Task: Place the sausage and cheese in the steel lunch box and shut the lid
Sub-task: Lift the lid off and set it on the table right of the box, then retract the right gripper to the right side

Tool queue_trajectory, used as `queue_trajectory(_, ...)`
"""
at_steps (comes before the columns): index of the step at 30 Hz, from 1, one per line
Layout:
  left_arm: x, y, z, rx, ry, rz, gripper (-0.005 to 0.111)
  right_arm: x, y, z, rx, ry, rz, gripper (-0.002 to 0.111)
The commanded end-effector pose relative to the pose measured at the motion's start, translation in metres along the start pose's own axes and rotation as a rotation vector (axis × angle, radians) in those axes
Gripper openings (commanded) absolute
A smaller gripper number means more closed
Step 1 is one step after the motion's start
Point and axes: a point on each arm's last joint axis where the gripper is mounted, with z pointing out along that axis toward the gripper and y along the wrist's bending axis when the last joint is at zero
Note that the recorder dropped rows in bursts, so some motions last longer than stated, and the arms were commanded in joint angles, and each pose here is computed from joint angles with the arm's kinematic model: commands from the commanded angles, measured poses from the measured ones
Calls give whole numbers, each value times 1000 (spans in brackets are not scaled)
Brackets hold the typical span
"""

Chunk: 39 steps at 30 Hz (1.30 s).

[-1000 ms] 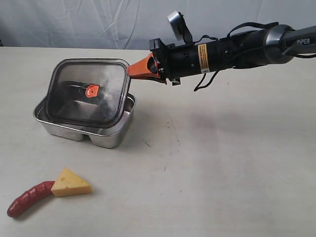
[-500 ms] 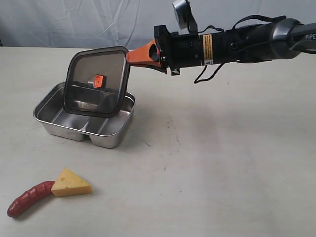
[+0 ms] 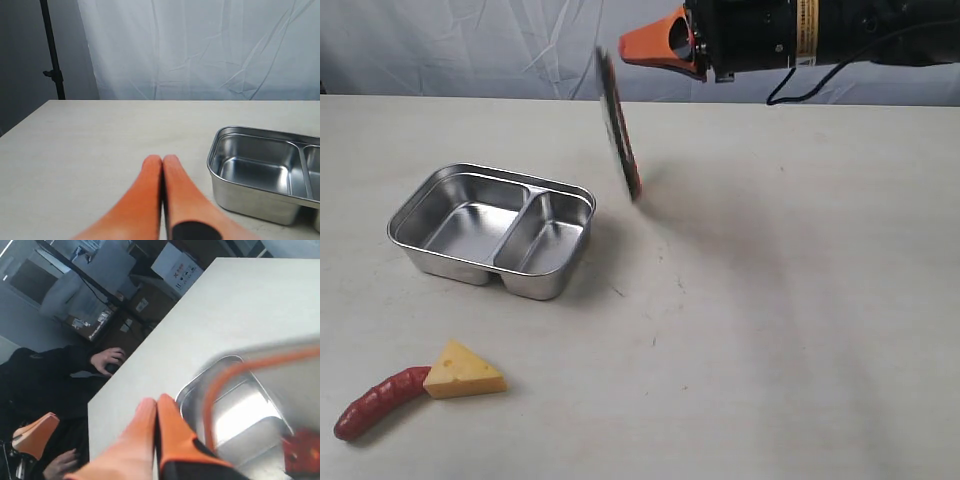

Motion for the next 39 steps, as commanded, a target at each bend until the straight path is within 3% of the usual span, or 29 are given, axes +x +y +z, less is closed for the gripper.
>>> queue_trajectory(1, 1, 0, 0, -1, -4, 1, 0, -13, 20, -27, 124, 38, -127, -1)
queue_trajectory(6, 1, 0, 0, -1, -4, 1, 0, -23, 38, -50, 143, 4, -159, -1)
queue_trajectory(9, 1, 0, 0, -1, -4, 1, 0, -27, 29, -55, 201, -36, -99, -1)
queue_trajectory(16, 1, 0, 0, -1, -4, 1, 0, -11, -44, -45, 402, -78, 56, -1)
queue_trajectory(19, 1, 0, 0, -1, -4, 1, 0, 8, -78, -34, 429, -37, 130, -1)
queue_trajectory(22, 1, 0, 0, -1, -4, 1, 0, 25, -93, -21, 392, 19, 178, -1)
queue_trajectory(25, 1, 0, 0, -1, -4, 1, 0, 23, -80, -22, 303, 51, 155, -1)
queue_trajectory(29, 1, 0, 0, -1, -4, 1, 0, -15, -31, -61, 319, -36, -105, -1)
queue_trajectory(31, 1, 0, 0, -1, -4, 1, 0, -40, -9, -90, 471, -132, -314, -1)
queue_trajectory(33, 1, 0, 0, -1, -4, 1, 0, -64, 12, -129, 733, -263, -489, -1)
queue_trajectory(36, 1, 0, 0, -1, -4, 1, 0, -87, 34, -190, 1178, -470, -578, -1)
queue_trajectory(39, 1, 0, 0, -1, -4, 1, 0, -89, 49, -245, 1593, -648, -539, -1)
